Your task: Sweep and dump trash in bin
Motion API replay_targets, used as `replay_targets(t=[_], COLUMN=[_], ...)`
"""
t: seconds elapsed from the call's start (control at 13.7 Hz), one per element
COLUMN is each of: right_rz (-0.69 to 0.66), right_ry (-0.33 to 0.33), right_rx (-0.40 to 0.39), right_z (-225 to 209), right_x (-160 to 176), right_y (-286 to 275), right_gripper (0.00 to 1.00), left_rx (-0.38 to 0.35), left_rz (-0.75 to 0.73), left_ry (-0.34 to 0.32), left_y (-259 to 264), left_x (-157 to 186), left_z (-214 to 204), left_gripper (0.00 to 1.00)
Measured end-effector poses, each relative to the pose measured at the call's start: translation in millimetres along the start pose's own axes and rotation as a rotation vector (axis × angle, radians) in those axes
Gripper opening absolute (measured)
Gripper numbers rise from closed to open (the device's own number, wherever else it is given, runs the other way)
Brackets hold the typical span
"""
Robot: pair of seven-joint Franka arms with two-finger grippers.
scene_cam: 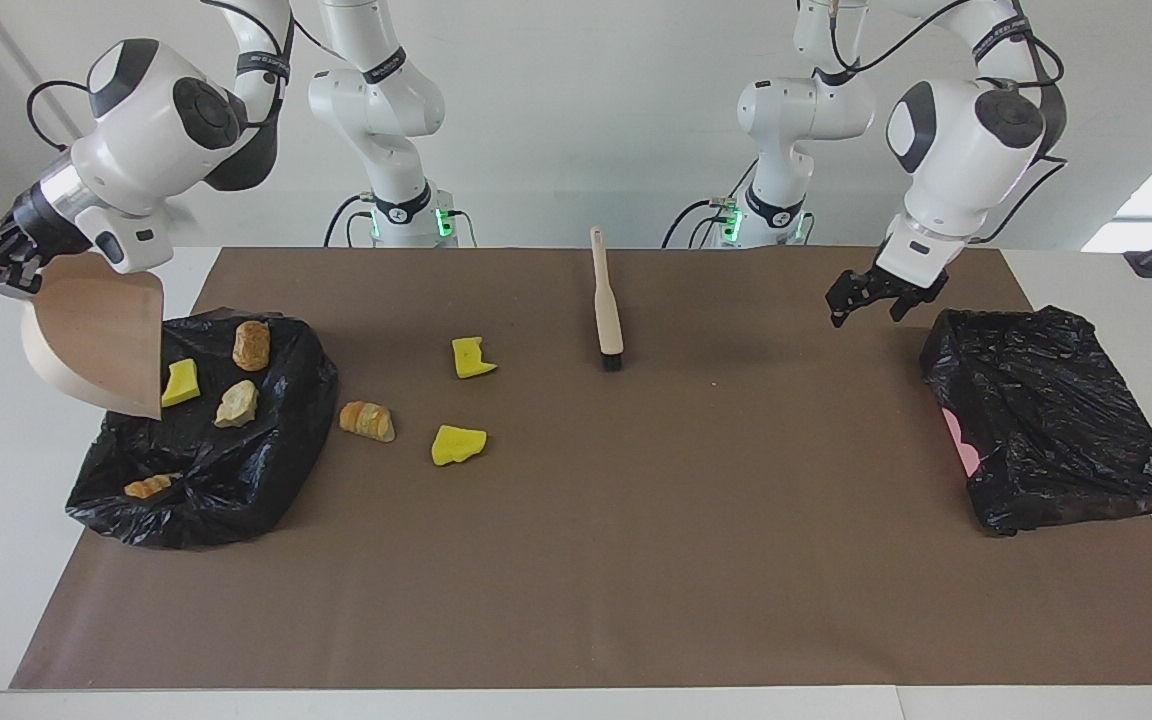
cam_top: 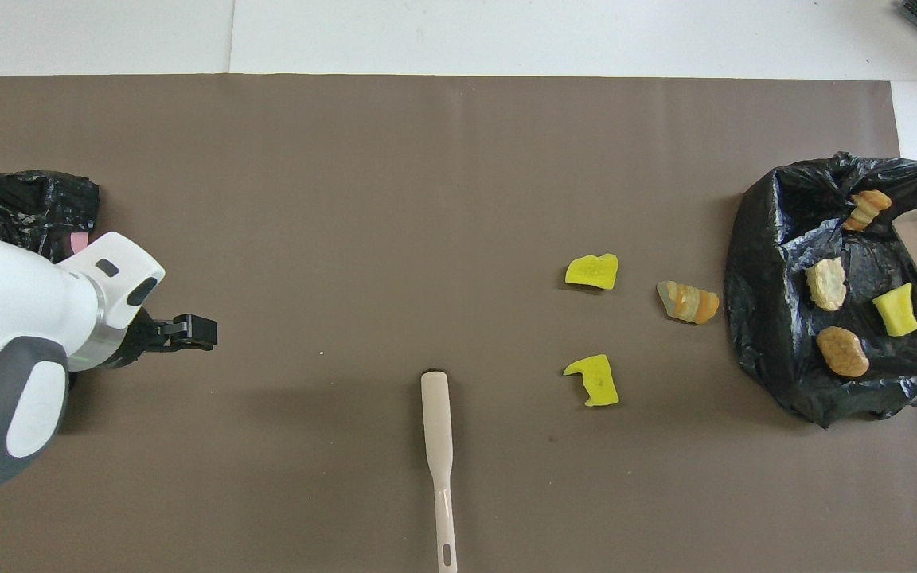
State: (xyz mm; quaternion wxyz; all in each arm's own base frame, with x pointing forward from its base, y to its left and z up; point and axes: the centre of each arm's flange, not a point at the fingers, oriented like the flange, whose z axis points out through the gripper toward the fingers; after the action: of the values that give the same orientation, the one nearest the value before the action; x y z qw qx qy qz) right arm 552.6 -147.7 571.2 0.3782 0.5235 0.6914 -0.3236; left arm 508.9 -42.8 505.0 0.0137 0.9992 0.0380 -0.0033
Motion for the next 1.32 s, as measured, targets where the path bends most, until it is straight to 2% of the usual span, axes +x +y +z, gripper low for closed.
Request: replay_targets(t=[0.29,0.59,0.88,1.1,1.32], right_rz=[0.092,0.251,0.439,0.566,0.729], right_ry=[0.221,0.516,0.638,0.730,0.774], right_rx=[-0.039,-0.009,0.125,0.235,0.351], right_z=[-22,-26,-46,-57,-94], right_x=[22,47,108,156,197], right_y=[13,16,36,54,67], right_gripper=[0.32,0.32,0.32,0.32,0.32], left_rx=[0.026,0.027,0.030,0.032,0.032], left_rz=[0.018,0.038,0.074,0.123,0.124], left_ry=[0.024,0.035,0.027,0.019,0.018], left_y=[4,11,18,16,15], left_x=[15,18,7,7,8], left_z=[-57,-99,-140,-139,-138], left_gripper=[1.00,1.00,1.00,1.00,1.00])
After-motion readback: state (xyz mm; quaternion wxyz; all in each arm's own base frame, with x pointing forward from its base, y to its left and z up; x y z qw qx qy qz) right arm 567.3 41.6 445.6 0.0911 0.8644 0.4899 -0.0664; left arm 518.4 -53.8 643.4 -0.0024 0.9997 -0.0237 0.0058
